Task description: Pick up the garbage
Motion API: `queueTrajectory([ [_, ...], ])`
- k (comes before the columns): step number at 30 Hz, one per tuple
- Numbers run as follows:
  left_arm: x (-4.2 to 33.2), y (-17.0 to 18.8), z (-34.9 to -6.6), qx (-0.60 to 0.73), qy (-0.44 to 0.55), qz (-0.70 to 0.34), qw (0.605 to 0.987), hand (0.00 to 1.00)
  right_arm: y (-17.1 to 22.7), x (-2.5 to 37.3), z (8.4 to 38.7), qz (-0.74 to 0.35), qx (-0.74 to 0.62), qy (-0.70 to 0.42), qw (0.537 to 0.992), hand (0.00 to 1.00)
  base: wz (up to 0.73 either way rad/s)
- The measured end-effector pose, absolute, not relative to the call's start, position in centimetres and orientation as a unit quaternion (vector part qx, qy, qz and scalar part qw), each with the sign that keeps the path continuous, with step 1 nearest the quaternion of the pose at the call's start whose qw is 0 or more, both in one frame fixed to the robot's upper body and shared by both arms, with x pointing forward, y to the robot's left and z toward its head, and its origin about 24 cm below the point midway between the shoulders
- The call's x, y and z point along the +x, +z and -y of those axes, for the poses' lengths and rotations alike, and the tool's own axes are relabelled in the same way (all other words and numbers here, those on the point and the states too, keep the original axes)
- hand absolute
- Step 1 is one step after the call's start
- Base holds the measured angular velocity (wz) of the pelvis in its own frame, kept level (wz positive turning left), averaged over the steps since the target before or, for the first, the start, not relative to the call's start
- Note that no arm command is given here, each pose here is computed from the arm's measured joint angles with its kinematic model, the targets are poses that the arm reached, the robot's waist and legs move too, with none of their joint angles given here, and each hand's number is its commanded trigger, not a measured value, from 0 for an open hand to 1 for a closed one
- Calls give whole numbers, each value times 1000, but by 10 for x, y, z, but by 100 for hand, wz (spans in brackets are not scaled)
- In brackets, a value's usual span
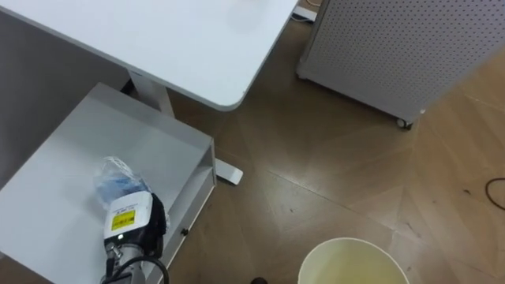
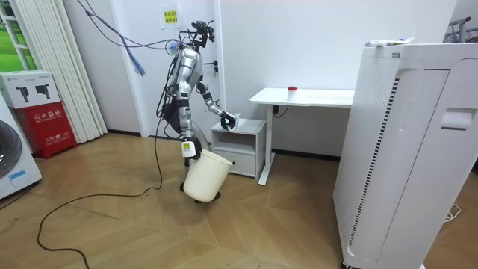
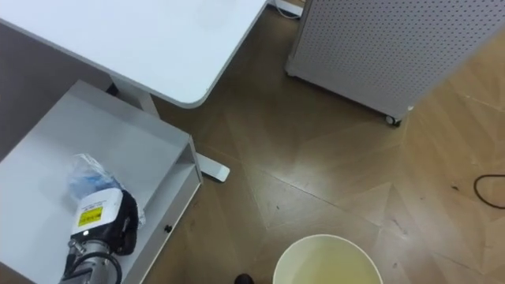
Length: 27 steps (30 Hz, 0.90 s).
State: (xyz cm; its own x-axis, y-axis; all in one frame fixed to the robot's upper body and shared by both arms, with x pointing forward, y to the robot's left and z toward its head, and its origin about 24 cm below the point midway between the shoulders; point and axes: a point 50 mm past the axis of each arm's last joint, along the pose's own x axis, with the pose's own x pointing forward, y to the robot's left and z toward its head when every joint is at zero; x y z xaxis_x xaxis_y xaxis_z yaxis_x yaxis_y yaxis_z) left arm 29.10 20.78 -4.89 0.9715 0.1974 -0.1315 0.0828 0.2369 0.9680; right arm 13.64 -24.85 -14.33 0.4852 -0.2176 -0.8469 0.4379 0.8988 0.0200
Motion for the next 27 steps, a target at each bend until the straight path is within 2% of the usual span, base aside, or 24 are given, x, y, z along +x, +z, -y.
queueTrajectory([
  [4,292,-49,-203,569,50,-126,811,100,-141,143,245,-450,112,-191,865,100,0],
  [7,295,-49,-187,492,49,-136,858,100,-139,149,241,-432,108,-182,877,100,2],
  [9,298,-47,-163,421,21,-133,897,100,-135,160,235,-416,108,-168,887,100,0],
  [13,287,-53,-111,279,-70,-150,946,100,-130,177,221,-393,105,-138,903,100,0],
  [15,268,-64,-82,215,-154,-175,948,100,-127,186,208,-380,101,-110,913,100,0],
  [20,236,-79,-50,155,-289,-222,918,100,-122,197,185,-364,74,-35,928,100,1],
  [27,220,-94,-57,94,-289,-284,910,100,-128,190,179,-390,67,-18,918,100,-1],
])
